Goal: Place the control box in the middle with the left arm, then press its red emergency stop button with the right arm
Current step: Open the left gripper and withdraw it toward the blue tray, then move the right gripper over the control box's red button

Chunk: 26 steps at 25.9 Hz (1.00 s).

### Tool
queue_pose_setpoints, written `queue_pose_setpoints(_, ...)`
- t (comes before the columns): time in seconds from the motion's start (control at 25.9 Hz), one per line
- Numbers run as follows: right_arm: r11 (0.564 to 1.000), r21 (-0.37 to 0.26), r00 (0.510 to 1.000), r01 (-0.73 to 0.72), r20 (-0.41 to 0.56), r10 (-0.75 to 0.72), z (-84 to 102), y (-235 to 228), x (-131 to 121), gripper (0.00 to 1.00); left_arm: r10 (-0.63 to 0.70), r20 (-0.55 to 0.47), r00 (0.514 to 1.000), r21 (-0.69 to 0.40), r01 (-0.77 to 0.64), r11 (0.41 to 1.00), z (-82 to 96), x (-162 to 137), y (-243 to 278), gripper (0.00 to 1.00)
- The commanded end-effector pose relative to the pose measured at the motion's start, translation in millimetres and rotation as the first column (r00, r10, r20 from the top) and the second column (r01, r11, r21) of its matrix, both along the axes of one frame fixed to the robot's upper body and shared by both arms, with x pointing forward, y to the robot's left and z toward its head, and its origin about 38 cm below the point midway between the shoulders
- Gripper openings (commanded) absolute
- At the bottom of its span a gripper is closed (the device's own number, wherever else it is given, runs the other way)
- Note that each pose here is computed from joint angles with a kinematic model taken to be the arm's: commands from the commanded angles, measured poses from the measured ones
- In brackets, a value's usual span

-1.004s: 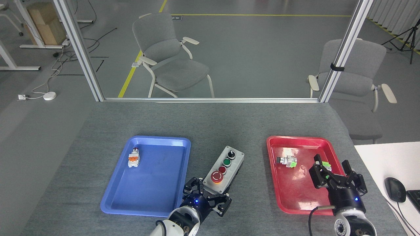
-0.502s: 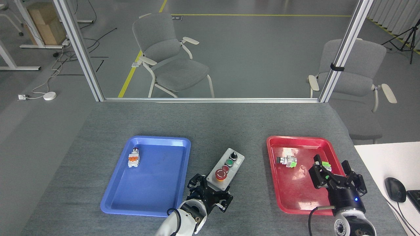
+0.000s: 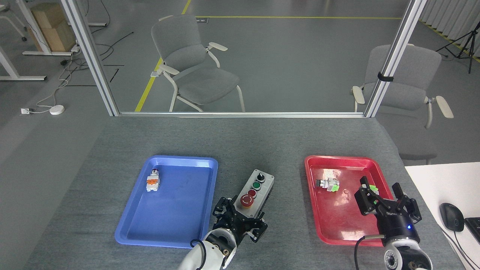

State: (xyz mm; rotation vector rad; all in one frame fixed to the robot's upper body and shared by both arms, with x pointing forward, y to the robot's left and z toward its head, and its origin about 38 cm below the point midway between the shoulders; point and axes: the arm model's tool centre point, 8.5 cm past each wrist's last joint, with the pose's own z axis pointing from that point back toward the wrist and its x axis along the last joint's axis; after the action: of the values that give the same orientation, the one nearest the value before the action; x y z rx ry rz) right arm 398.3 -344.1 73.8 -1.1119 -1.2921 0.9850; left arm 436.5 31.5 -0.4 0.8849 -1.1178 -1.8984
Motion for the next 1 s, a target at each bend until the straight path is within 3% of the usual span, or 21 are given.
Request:
queue_pose_setpoints(0.0,1.000,-0.001,1.000,0.001,0.004,-0.001,0.3,0.2,0.1,0.96,-0.006,0.030,1.000,-0.034,0.007,0.999,1.0,-20.2,14.8,0.98)
queue_pose_setpoints(0.12,1.000,-0.004,1.000,0.001,0.007,-0.001,1.8,-0.5,1.1,0.87,0.007,0.089,0.996,-0.006,-0.007,1.000,8.7,-31.2,65.1,0.98)
queue_pose_setpoints(0.19,1.000,-0.005,1.000,0.007,0.010,-0.007,3.6,-1.1,2.6,0.77,0.045,0.095,0.994,-0.055,-0.040,0.998,15.9,-38.1,89.6,0.98)
queue_pose_setpoints(0.35,1.000,0.010,1.000,0.003,0.024,-0.003,7.3,0.4,5.9,0.46,0.103,0.124,0.987,-0.135,-0.086,0.987,43.7,-38.6,155.0,0.98)
queue_pose_setpoints(0.5,0.999,0.006,0.998,-0.040,0.058,0.040,22.4,15.7,21.3,0.23,0.241,0.154,0.958,-0.261,-0.195,0.945,71.7,-31.5,218.9,0.98)
queue_pose_setpoints(0.58,0.997,-0.012,0.995,-0.073,0.069,0.074,29.4,24.2,28.9,0.01,0.335,0.170,0.927,-0.317,-0.271,0.909,84.4,-27.8,254.0,0.98)
queue_pose_setpoints(0.77,0.972,-0.043,0.972,-0.232,0.038,0.234,29.0,84.2,57.7,0.00,0.442,0.202,0.874,-0.362,-0.352,0.863,102.5,-24.1,292.5,0.99)
queue_pose_setpoints(0.96,0.915,-0.068,0.917,-0.398,-0.011,0.399,25.1,158.2,74.9,0.00,0.496,0.225,0.839,-0.384,-0.391,0.836,115.1,-20.2,311.6,0.99)
